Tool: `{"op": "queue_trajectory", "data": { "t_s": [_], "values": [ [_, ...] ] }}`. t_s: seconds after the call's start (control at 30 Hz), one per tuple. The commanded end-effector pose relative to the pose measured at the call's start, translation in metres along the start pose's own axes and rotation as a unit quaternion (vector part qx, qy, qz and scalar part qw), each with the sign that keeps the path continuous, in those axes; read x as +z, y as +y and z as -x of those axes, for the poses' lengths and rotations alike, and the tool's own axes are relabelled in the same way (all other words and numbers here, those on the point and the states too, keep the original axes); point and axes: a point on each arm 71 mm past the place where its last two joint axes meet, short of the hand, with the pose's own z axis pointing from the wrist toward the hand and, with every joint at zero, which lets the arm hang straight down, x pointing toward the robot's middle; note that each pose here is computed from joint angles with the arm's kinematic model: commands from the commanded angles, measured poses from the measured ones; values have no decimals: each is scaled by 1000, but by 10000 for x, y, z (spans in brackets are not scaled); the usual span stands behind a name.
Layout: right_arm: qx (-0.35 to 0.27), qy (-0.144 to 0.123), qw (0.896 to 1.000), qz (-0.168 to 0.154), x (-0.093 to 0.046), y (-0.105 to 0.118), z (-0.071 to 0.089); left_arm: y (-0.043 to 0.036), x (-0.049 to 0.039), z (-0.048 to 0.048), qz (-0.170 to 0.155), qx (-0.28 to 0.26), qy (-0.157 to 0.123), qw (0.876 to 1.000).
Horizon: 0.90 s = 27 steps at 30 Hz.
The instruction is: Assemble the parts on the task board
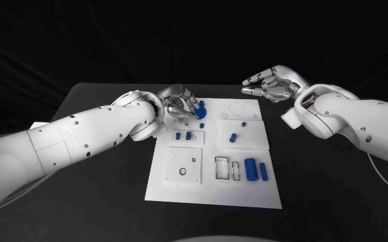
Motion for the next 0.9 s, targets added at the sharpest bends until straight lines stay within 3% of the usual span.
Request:
{"op": "queue_trajectory", "data": {
  "t_s": [0.03,0.2,0.43,0.9],
  "values": [
    [1,7,1000,6,6,10,-20,-113,56,-43,-63,107,-4,992],
    [1,8,1000,7,13,14,-29,-138,163,-151,-60,158,18,986],
    [2,10,1000,8,25,19,-49,-159,260,-273,-50,187,40,980],
    [3,12,1000,9,32,22,-67,-174,311,-377,-30,209,73,975]
  ]
}}
